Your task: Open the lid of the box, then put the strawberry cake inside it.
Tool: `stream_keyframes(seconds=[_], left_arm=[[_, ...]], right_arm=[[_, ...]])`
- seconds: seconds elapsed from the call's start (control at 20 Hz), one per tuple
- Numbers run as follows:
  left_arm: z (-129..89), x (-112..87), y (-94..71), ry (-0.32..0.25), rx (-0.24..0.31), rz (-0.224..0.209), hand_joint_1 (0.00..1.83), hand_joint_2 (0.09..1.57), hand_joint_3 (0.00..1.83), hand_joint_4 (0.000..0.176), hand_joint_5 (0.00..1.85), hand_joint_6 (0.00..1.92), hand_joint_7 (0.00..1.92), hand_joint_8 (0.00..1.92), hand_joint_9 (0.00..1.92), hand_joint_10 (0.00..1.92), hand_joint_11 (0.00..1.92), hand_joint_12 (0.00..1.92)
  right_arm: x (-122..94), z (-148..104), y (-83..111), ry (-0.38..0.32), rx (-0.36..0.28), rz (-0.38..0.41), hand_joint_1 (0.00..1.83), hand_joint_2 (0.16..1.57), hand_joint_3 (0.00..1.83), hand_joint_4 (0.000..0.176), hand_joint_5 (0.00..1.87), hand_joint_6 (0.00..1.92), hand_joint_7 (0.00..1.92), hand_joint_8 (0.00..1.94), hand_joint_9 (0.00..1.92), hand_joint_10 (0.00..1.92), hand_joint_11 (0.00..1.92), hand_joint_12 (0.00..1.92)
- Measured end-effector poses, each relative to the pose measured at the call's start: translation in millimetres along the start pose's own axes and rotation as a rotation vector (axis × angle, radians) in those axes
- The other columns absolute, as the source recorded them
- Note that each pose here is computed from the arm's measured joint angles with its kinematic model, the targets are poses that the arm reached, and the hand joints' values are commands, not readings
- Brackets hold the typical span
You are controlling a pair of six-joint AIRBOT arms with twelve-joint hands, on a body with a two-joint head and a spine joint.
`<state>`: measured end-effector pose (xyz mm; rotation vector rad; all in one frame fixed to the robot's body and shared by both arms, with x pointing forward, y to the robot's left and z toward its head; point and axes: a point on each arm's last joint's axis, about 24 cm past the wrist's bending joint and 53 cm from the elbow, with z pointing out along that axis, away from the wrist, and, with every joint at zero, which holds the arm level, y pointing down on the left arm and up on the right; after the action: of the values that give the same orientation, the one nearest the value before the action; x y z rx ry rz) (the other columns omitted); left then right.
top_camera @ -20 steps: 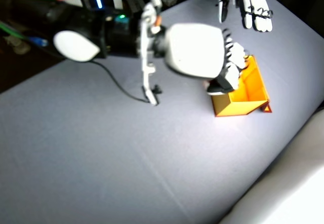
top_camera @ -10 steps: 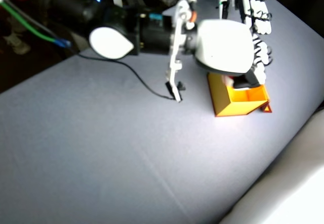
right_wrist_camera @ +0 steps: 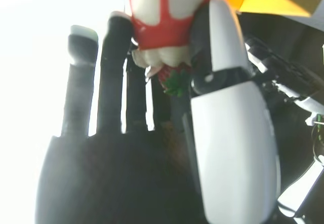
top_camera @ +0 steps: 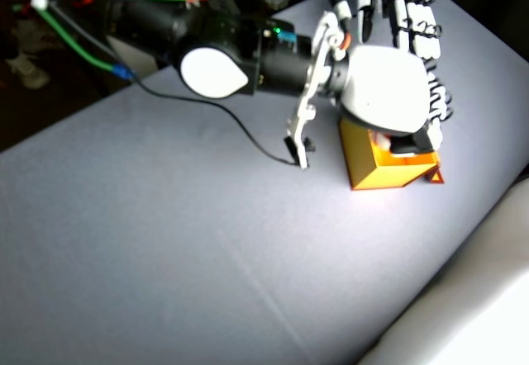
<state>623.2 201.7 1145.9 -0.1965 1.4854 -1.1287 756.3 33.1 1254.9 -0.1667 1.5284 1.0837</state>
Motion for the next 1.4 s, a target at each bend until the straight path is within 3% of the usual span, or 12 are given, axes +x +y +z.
stream_keyframes(seconds=[0.1,0.3,0.4,0.55,0.75,0.8,1.0,1.1,1.15,1.2,1.3,1.4], left_arm=[[0.0,-0.4,0.0,-0.002,0.000,-0.001,0.78,1.28,0.00,0.134,0.00,0.00,0.00,0.00,0.00,0.00,0.00,0.00],[0.0,-2.0,1.1,-0.009,-0.005,-0.006,0.76,1.26,0.00,0.154,0.00,0.00,0.00,0.00,0.00,0.00,0.00,0.00],[-0.1,-3.1,0.1,-0.014,-0.001,-0.008,0.75,1.26,0.00,0.144,0.00,0.00,0.00,0.00,0.00,0.00,0.00,0.00],[-0.9,-4.2,-1.0,-0.029,-0.006,-0.025,0.73,1.27,0.00,0.124,0.01,0.00,0.00,0.00,0.00,0.00,0.00,0.00],[-3.7,-5.4,-4.5,-0.035,0.001,-0.028,0.72,1.29,0.01,0.127,0.00,0.00,0.00,0.00,0.00,0.00,0.00,0.00],[-5.4,-6.9,-4.3,-0.039,-0.003,-0.028,0.71,1.29,0.01,0.114,0.01,0.00,0.00,0.00,0.00,0.00,0.00,0.00],[-16.1,-20.2,-4.5,-0.085,-0.006,-0.023,0.64,1.32,0.01,0.081,0.00,0.00,0.00,0.00,0.00,0.00,0.00,0.00],[-18.3,-26.0,-6.4,-0.107,-0.006,-0.027,0.67,1.32,0.01,0.071,0.00,0.00,0.00,0.00,0.00,0.00,0.00,0.00],[-19.5,-29.9,-9.0,-0.118,0.005,-0.022,0.57,1.35,0.01,0.087,0.00,0.00,0.00,0.00,0.00,0.00,0.00,0.00],[-21.0,-34.2,-11.6,-0.134,0.017,-0.019,0.51,1.35,0.01,0.100,0.00,0.00,0.00,0.00,0.00,0.00,0.00,0.00],[-22.3,-37.8,-16.5,-0.148,0.032,-0.020,0.43,1.38,0.02,0.103,0.00,0.00,0.00,0.00,0.00,0.00,0.00,0.00],[-23.4,-43.1,-23.4,-0.160,0.056,-0.012,0.40,1.37,0.01,0.115,0.00,0.00,0.00,0.00,0.00,0.00,0.00,0.00]], right_arm=[[-0.3,-0.2,-1.2,0.001,0.003,0.005,0.67,1.29,0.00,0.000,0.14,0.25,0.31,0.17,0.20,0.78,0.07,1.72],[4.3,-0.1,7.7,0.007,-0.015,0.015,0.62,1.31,0.00,0.000,0.14,0.12,0.30,0.07,0.13,0.89,0.07,1.78],[8.7,-0.1,14.5,0.015,-0.027,0.024,0.57,1.30,0.00,0.000,0.13,0.10,0.23,0.02,0.04,0.91,0.01,1.83],[5.9,-9.4,24.5,0.012,-0.054,0.037,0.53,1.28,0.00,0.000,0.05,0.04,0.15,0.00,0.00,0.66,0.00,1.66],[-32.5,-43.4,28.7,-0.082,-0.107,0.044,0.52,1.26,0.00,0.000,0.09,0.05,0.15,0.01,0.00,0.76,0.00,1.80],[-38.9,-52.9,27.5,-0.106,-0.118,0.046,0.53,1.28,0.00,0.000,0.09,0.04,0.14,0.01,0.00,0.71,0.00,1.79],[-25.4,-90.9,25.3,-0.104,-0.149,0.042,0.31,1.36,0.01,0.000,0.00,0.00,0.00,0.00,0.00,0.05,0.00,1.73],[-23.2,-111.7,25.7,-0.119,-0.172,0.048,0.31,1.38,0.01,0.000,0.00,0.00,0.00,0.00,0.00,0.01,0.00,1.75],[-26.1,-125.4,23.4,-0.136,-0.177,0.054,0.37,1.37,0.00,0.000,0.00,0.00,0.00,0.00,0.00,0.00,0.00,1.67],[-29.4,-141.4,16.5,-0.150,-0.169,0.056,0.34,1.37,0.00,0.028,0.00,0.00,0.00,0.00,0.00,0.00,0.00,1.16],[-34.6,-167.0,4.6,-0.171,-0.144,0.062,0.38,1.35,0.00,0.021,0.00,0.00,0.00,0.00,0.00,0.00,0.00,0.22],[-38.6,-188.2,-2.2,-0.190,-0.126,0.071,0.37,1.36,0.00,0.019,0.00,0.00,0.00,0.00,0.00,0.00,0.00,0.04]])
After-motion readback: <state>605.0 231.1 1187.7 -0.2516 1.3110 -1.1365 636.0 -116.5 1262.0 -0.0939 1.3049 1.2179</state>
